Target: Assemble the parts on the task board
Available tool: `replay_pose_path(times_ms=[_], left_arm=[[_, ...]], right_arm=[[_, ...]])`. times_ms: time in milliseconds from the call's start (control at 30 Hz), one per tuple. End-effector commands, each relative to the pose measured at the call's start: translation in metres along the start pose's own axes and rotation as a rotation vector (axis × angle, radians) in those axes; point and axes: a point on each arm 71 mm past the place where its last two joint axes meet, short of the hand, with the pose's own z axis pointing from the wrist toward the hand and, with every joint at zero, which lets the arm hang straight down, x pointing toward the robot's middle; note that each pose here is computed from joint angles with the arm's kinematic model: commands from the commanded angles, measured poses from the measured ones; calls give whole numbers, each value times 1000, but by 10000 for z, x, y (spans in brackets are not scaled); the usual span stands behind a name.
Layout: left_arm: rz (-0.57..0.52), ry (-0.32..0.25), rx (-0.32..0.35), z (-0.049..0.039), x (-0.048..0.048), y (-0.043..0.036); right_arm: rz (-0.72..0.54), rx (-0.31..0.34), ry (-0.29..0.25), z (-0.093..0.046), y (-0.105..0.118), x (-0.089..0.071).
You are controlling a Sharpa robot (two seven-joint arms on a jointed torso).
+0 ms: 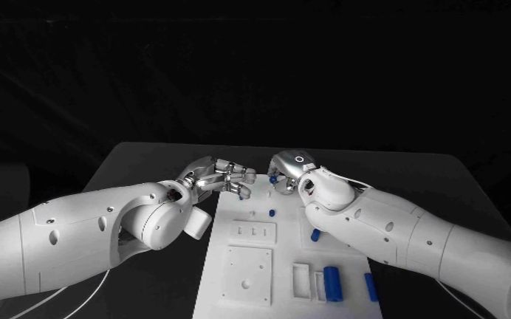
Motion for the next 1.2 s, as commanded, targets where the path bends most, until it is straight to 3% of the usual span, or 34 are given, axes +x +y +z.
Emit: replay_pose_path(times_ms=[33, 1200], left_arm=[[3, 11, 8, 6, 19, -23], [7, 16, 11, 10, 23, -50]], right_arm=[[-17, -5, 18, 5, 13, 17], [-34, 2, 51, 37, 11, 116]])
